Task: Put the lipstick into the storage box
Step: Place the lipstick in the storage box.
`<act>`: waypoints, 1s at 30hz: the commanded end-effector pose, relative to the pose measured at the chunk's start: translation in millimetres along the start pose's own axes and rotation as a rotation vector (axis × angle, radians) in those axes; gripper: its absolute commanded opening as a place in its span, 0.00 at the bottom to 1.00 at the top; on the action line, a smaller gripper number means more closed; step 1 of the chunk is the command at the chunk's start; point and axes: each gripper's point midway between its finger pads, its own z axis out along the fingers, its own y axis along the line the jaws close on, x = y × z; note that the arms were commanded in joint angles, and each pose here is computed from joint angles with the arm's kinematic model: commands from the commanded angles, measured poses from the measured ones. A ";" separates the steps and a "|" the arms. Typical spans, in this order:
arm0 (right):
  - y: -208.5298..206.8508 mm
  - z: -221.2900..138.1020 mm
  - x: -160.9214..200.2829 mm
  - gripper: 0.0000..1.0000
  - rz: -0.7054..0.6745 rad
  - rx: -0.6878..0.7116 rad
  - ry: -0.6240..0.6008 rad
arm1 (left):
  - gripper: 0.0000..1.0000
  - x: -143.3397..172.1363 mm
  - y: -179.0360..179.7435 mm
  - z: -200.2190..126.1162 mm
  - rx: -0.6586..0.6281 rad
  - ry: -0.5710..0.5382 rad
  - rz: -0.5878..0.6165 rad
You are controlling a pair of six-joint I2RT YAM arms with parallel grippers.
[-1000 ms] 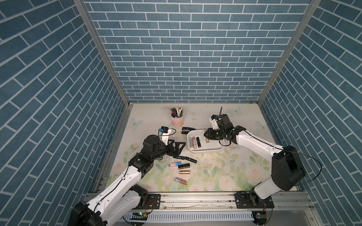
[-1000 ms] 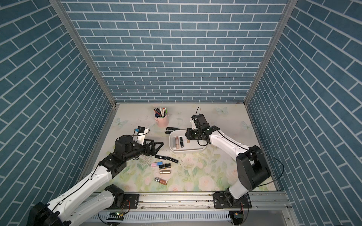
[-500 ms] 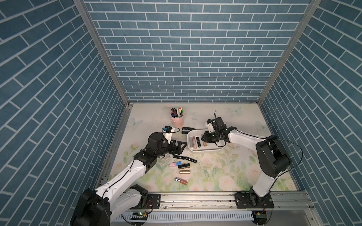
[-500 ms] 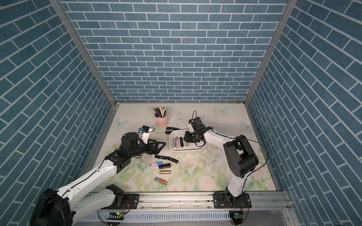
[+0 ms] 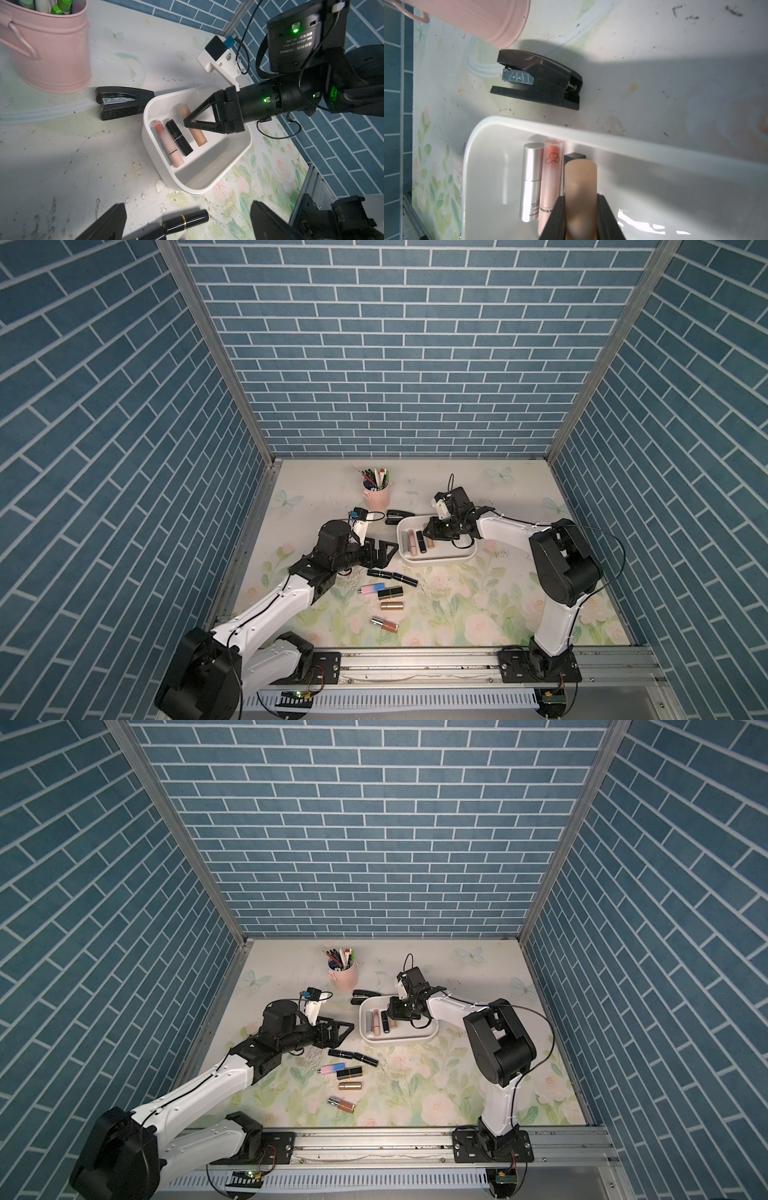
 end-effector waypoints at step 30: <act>-9.7 16.6 -8.4 0.31 -0.007 0.007 0.015 | 1.00 -0.1 2.4 12.7 0.002 0.022 0.040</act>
